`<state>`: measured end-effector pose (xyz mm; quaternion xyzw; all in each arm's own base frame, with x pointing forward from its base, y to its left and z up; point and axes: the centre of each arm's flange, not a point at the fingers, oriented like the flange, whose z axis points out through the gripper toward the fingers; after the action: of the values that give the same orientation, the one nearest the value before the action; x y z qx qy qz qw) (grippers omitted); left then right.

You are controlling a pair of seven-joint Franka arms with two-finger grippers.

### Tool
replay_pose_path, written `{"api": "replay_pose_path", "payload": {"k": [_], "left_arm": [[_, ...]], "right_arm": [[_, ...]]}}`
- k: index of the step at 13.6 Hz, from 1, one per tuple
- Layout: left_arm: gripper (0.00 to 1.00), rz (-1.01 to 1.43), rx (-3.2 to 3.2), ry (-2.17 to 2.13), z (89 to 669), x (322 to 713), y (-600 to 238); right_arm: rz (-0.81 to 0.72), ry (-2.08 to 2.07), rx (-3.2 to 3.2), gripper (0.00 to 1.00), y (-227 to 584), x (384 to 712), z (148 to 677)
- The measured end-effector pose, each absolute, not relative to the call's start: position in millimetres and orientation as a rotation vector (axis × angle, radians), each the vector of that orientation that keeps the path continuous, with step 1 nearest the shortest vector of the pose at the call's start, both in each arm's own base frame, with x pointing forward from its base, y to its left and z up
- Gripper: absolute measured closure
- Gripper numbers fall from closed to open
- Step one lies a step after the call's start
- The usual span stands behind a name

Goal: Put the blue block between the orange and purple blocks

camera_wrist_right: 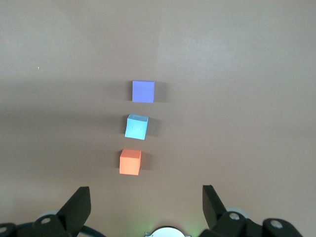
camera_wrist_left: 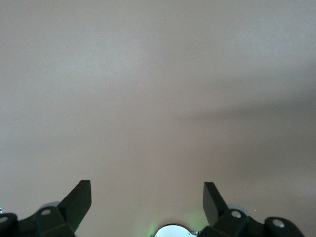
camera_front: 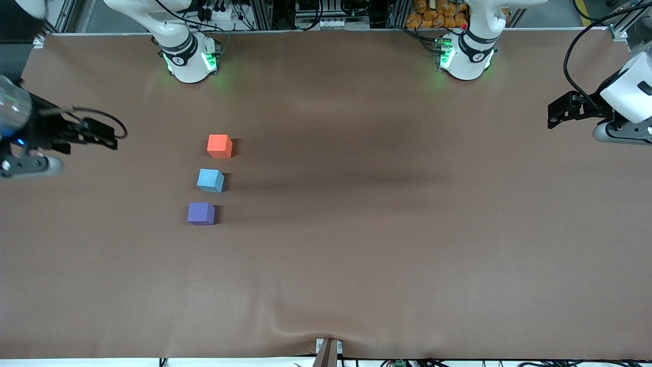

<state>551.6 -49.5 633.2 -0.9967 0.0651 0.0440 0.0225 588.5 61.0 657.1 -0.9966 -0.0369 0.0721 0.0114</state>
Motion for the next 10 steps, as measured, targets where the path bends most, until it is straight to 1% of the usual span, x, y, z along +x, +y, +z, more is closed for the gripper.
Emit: {"api": "replay_pose_path", "payload": {"k": [2,5,7,10], "left_arm": [[0.00,0.138,-3.088,0.192,630.8,553.6,-46.3],[0.00,0.138,-3.088,0.189,629.6,554.8,-45.2],[0.00,0.135,-3.088,0.188,629.8,555.0,-45.6],[0.00,0.121,-3.089,0.189,630.4,556.0,-46.3]], "right_arm": [[0.215,-0.065,-3.112,0.00,41.5,573.4,677.9],[0.147,0.008,-3.128,0.00,20.6,549.9,700.2],[0.043,0.020,-3.140,0.00,21.2,537.6,690.7],[0.003,0.026,-3.153,0.00,22.8,511.8,671.6]]}}
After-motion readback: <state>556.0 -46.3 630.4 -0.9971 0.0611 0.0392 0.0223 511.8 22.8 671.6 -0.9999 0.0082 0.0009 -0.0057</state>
